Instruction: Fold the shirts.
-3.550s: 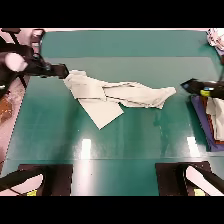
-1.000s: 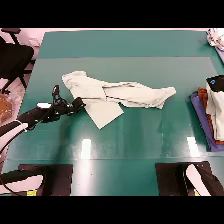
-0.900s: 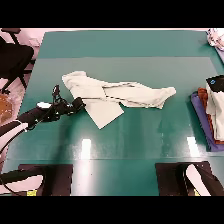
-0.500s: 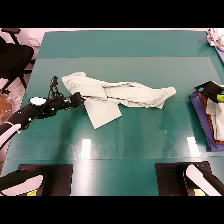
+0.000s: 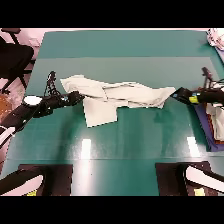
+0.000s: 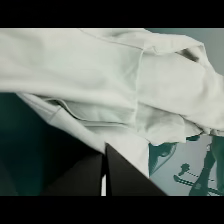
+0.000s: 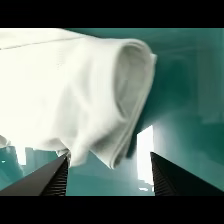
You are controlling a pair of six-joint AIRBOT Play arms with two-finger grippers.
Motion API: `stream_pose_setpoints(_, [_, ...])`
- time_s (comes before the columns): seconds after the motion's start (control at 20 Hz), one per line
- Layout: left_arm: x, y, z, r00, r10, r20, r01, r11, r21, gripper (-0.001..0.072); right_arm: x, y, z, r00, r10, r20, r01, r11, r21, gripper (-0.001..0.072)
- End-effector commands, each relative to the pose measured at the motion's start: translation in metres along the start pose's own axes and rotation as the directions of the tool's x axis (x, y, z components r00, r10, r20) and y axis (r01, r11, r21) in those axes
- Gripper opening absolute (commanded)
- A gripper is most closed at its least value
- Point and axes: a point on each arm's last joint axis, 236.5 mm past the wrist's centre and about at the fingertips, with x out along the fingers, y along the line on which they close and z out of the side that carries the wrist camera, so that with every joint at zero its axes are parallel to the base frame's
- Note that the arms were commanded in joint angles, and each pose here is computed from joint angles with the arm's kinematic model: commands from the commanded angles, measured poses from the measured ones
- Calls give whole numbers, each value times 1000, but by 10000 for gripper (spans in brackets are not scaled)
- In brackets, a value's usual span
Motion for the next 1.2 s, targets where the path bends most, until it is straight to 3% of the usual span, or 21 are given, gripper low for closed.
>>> stream_pose_setpoints(0.0, [-1,-3,-3,1000,-10,-13,10,1000,6,24,33,21,4,1000,-9,22,11,997,-76,585])
stream_pose_setpoints(0.1, [-1,-6,-7,999,-20,-29,20,1000,6,23,44,23,4,1000,-15,24,17,996,-89,570])
stream_pose_setpoints(0.15, [-1,-7,-9,999,-25,-39,25,1000,5,23,49,24,4,1000,-18,24,20,996,-92,490])
stream_pose_setpoints(0.2, [-2,-8,-11,998,-31,-49,32,999,6,23,51,25,4,999,-19,26,22,995,-96,317])
stream_pose_setpoints(0.25, [-2,-11,-12,998,-37,-54,38,999,12,23,51,26,4,999,-19,27,21,995,-98,52])
stream_pose_setpoints(0.3, [-3,-13,-11,997,-38,-60,42,998,55,23,48,29,5,1000,-12,29,15,994,-105,14])
stream_pose_setpoints(0.55, [-52,-78,36,994,-105,40,88,948,307,22,-34,88,57,970,65,235,-7,971,-238,13])
stream_pose_setpoints(0.7, [-126,-148,82,952,-207,227,75,873,481,22,-128,147,93,886,153,438,18,932,-361,13])
stream_pose_setpoints(0.85, [-229,-201,121,856,-243,456,-121,763,635,22,-219,194,99,778,235,583,56,899,-435,13])
stream_pose_setpoints(1.05, [-384,-261,137,639,-317,701,-394,647,652,23,-319,227,75,637,292,713,109,882,-459,13])
stream_pose_setpoints(1.15, [-444,-284,130,540,-370,756,-475,607,637,23,-371,244,55,540,321,778,170,864,-474,13])
